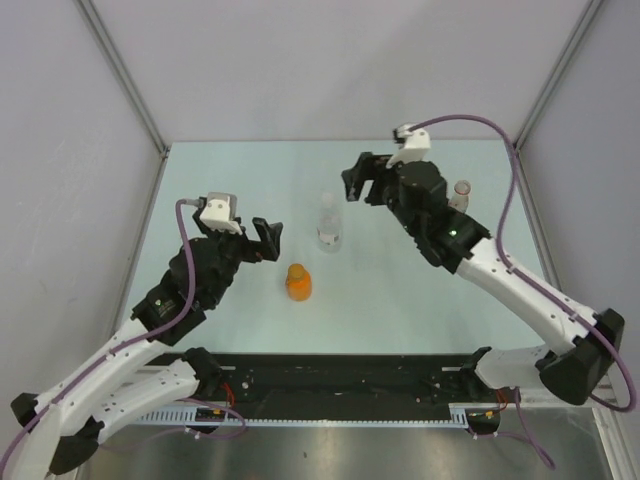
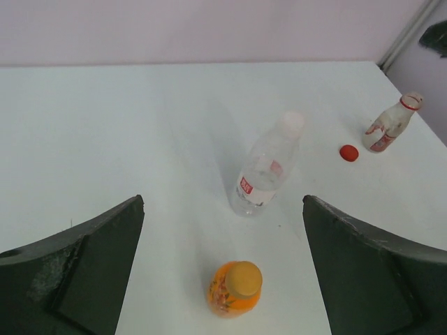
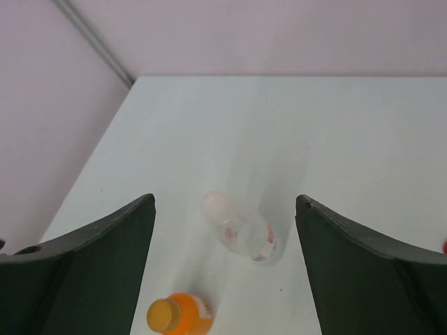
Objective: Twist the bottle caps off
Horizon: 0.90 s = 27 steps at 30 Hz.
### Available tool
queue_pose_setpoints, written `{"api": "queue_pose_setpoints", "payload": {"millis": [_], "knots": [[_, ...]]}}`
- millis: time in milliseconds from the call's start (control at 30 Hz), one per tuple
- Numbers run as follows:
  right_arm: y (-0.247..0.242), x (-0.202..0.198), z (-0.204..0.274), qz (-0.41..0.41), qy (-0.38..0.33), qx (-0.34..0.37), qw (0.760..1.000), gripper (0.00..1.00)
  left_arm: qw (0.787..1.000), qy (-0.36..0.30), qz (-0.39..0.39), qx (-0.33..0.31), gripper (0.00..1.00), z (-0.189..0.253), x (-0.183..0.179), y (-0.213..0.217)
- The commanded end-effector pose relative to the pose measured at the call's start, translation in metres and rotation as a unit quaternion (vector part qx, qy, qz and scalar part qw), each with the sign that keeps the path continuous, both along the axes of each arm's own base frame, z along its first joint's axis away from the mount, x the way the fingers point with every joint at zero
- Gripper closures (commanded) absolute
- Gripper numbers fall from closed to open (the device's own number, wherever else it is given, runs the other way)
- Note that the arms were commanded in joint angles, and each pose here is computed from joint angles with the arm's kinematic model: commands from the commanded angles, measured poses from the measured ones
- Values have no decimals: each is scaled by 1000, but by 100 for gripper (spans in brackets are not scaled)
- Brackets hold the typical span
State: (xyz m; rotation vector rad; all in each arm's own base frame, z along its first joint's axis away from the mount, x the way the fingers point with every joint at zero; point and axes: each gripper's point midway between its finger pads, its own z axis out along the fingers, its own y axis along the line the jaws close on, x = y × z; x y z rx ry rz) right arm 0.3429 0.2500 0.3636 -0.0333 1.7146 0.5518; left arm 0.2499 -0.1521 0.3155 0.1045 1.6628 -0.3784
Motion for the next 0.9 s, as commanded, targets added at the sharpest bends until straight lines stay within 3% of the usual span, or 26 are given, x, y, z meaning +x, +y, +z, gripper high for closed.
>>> {"api": "queue_pose_setpoints", "payload": {"millis": [0,200,633,833,867], "knots": [[46,1,-37,64,21,-64,996,14,998,37,-30,-51,1,-13,-9,-6],[73,17,-55,82,34,-72,993,14,996,63,-55,-39,2,-27,-13,-14],[100,45,-105,76,72,-115,988,15,997,52,-51,-22,2,-27,-18,-5],[99,52,-126,66,92,-137,984,23,997,51,-54,-18,2,-28,-18,-5],[99,52,-127,64,93,-139,984,33,997,50,-53,-17,2,-28,-18,-5]]}}
